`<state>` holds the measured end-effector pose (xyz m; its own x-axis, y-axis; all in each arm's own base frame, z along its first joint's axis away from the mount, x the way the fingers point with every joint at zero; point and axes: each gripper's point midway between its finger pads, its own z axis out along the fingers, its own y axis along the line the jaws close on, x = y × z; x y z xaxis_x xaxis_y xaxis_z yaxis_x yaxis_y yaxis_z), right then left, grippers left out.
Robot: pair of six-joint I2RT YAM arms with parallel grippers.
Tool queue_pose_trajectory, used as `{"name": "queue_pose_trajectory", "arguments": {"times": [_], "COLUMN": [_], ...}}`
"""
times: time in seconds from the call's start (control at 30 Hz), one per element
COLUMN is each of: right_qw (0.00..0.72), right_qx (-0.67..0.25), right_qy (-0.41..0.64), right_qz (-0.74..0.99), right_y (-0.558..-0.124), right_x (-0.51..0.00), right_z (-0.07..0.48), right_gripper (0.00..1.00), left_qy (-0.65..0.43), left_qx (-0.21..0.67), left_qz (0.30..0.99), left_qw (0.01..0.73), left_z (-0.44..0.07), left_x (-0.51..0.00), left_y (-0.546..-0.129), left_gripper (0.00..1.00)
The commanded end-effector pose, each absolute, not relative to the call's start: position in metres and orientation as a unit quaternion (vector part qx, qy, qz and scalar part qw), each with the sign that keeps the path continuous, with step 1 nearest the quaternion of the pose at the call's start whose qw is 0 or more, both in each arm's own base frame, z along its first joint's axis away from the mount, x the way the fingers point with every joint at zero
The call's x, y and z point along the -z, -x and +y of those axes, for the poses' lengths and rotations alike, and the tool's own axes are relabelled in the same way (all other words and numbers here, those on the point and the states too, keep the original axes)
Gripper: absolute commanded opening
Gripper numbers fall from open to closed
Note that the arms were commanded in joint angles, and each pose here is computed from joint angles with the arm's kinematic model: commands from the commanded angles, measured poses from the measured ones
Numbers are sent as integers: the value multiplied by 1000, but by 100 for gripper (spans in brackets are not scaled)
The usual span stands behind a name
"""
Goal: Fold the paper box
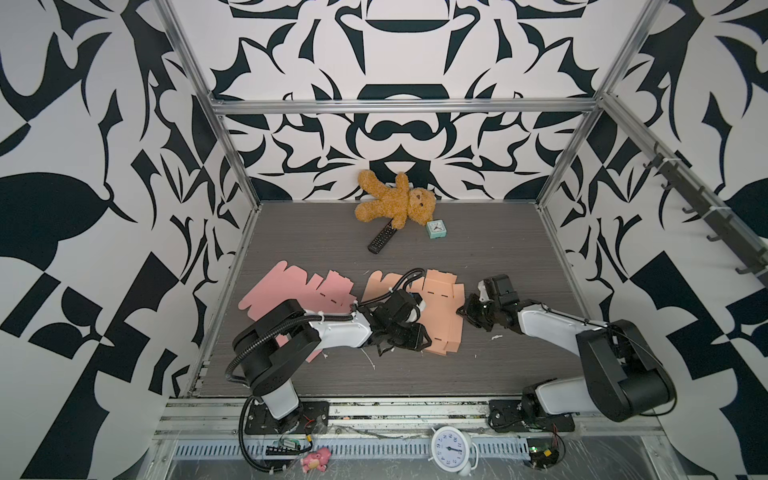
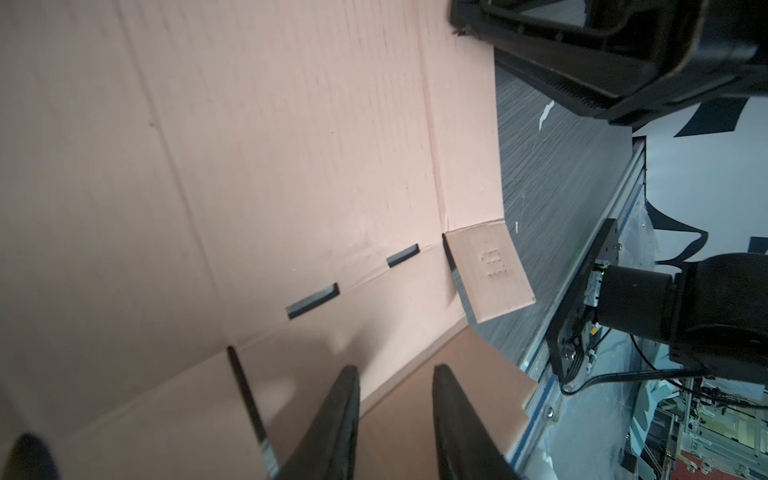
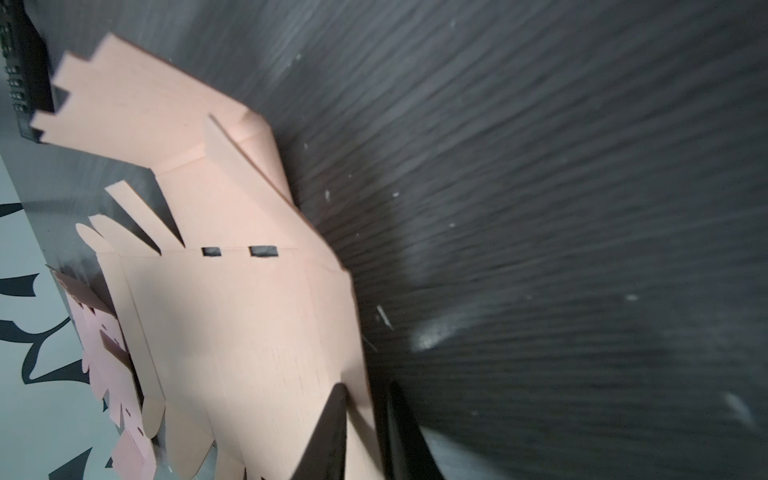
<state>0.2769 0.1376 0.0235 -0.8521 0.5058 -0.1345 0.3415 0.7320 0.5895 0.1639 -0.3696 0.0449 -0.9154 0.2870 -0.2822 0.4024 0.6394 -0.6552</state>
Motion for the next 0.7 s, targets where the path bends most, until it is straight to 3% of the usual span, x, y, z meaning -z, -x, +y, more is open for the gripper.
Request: {"name": "queue_pose_trajectory", "arguments": {"times": [0.0, 0.47, 0.67], "right_qw": [151, 150, 153], "right_qx": [-291, -273, -224], "right_qy": [-222, -193, -166], "right_qz": [918, 931, 948], "right_y": [-279, -274, -276], "right_x": [-28, -33, -35], "right_z": [138, 135, 124], "right_gripper": [19, 9, 8], "left_qy": [-198, -214, -193], "left_qx": [397, 441, 395], "left_qz": [893, 866, 887], "left_qw": [80, 95, 139], "left_z": [-380, -389, -351], "left_x": [-56, -85, -87], "left_y": [-165, -163, -185], "left_gripper": [34, 34, 34]}}
